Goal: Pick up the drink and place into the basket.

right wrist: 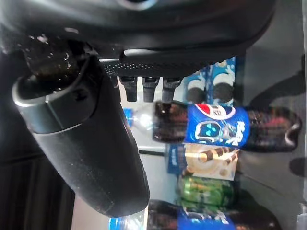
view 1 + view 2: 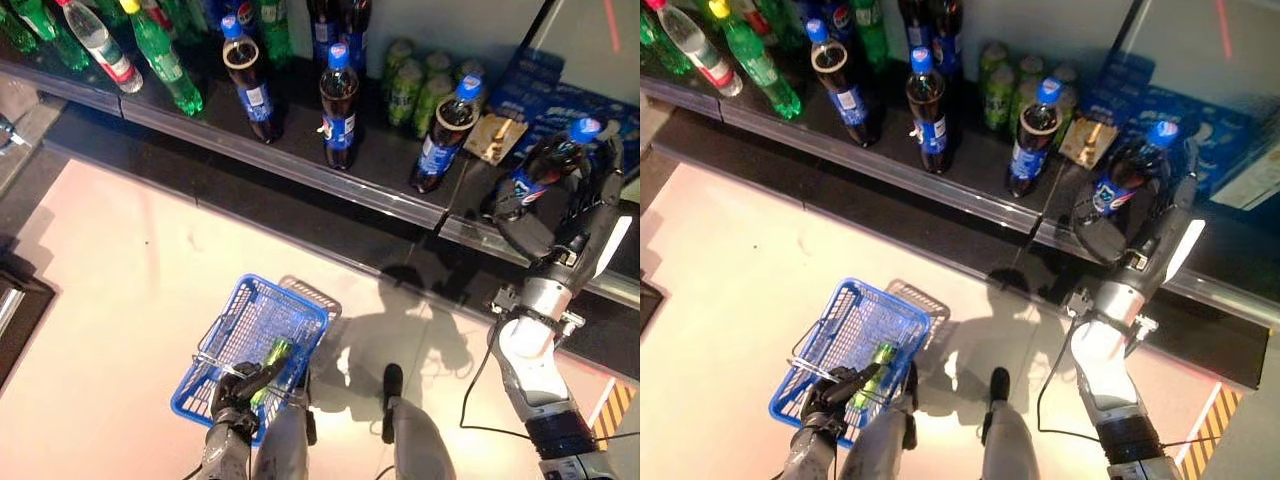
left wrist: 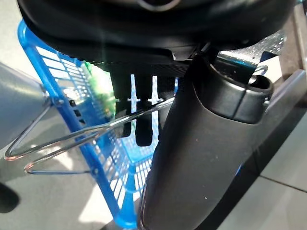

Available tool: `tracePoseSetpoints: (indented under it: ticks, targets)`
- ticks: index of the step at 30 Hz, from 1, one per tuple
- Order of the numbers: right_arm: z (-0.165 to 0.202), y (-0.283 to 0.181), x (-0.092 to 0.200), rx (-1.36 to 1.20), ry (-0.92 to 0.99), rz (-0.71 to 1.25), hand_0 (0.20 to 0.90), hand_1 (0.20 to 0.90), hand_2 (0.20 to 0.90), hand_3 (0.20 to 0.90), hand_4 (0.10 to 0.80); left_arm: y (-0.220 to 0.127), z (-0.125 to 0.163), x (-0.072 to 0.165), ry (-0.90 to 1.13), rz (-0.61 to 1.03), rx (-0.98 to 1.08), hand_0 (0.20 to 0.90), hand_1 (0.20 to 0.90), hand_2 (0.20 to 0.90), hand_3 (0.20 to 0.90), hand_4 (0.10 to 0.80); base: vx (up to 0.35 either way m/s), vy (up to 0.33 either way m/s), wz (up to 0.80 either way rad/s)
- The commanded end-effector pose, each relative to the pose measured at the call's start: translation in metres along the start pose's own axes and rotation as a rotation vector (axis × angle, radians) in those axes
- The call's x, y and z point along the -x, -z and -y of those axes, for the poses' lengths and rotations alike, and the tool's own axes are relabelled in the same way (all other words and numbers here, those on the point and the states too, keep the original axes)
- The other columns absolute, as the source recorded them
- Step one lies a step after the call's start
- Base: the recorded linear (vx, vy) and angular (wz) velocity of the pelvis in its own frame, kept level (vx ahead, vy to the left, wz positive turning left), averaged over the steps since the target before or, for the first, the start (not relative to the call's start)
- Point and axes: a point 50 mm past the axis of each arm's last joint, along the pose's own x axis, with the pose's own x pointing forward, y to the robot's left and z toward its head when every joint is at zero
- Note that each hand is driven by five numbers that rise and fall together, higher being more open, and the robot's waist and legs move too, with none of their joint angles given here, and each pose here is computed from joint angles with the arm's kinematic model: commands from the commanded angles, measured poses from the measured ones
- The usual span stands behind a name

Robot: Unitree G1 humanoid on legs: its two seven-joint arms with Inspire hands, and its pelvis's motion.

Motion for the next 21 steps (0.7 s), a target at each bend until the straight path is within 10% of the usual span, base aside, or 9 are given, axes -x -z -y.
tracePoseSetpoints:
  ticks: [1,21]
  targets:
    - [-0.003,-0.047,-0.030,-0.157,0.077,0.278,0.900,0.900,0.900,0.900,0.800,-0.003,-0.035,0.011,-0.059,0.048,-0.064,0.300,0.300,0.300,0.200,0.100,0.013,0.057,0.07]
    - [-0.012,-0.048,-0.077,-0.283,0.131,0.180,0.900,0.900,0.900,0.900,0.800,-0.020,-0.015,0.002,0.013,0.087,-0.057,0.300,0.300,0.300,0.200,0.100,0.006,0.011,0.00]
